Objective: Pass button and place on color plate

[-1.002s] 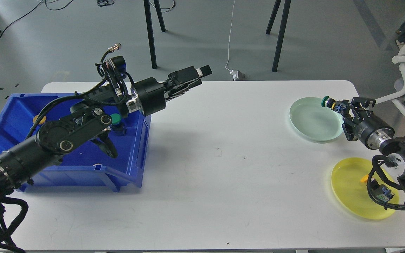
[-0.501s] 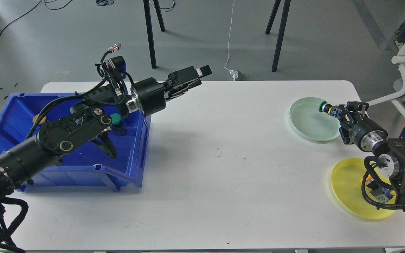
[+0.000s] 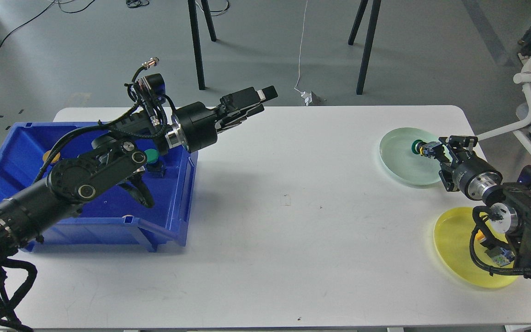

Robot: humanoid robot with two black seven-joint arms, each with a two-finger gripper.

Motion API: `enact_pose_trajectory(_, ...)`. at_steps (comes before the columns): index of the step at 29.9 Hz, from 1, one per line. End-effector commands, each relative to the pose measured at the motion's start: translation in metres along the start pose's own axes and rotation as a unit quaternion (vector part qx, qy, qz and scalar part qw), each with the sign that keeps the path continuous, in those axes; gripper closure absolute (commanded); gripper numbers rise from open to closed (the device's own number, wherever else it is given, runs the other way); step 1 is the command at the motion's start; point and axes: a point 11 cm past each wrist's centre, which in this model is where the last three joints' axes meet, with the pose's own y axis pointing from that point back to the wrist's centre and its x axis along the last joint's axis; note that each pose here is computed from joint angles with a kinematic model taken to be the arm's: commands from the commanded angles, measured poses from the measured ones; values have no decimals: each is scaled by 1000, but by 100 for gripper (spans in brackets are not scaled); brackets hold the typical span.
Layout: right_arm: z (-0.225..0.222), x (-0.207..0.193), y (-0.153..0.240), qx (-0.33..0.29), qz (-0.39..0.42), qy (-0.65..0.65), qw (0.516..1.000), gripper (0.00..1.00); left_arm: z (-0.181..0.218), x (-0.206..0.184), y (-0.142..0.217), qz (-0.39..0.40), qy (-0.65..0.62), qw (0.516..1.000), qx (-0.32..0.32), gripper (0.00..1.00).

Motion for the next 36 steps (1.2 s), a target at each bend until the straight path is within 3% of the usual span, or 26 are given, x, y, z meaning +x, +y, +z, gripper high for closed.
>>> enact_pose_trajectory(1, -1, 0, 0, 2, 1, -2, 1000, 43, 0, 0, 0, 0, 1, 1000, 0, 20)
enact_pose_trajectory(6, -11, -3, -3, 13, -1, -8, 1000, 30, -1, 1, 1, 1, 1, 1000, 1, 20)
enact_pose_trajectory(9, -30, 0, -5, 39, 2, -26, 999, 15, 0, 4, 1, 12, 15, 1000, -4, 19)
enact_pose_trajectory(11, -56, 7, -6, 74, 5, -55, 996, 11, 0, 7, 2, 24, 34, 999, -8, 18)
enact_pose_trajectory(16, -136, 32, 12, 188, -30, -133, 973, 6, 9, 47, 15, 96, 92, 990, -39, 16)
enact_pose_trajectory(21, -198, -2, 43, 276, -150, -172, 933, 4, 20, 94, 45, 148, 162, 972, -83, 15)
enact_pose_trajectory(24, -222, -49, 64, 305, -243, -174, 904, 3, 29, 127, 71, 195, 203, 951, -127, 14)
enact_pose_trajectory(27, -230, -71, 69, 314, -274, -179, 891, 1, 26, 151, 98, 254, 234, 926, -154, 13)
enact_pose_trajectory(31, -222, -93, 62, 310, -291, -203, 882, 1, 3, 161, 122, 300, 256, 908, -142, 13)
enact_pose_trajectory(36, -210, -90, 60, 305, -284, -217, 883, 1, -3, 161, 129, 310, 263, 903, -139, 13)
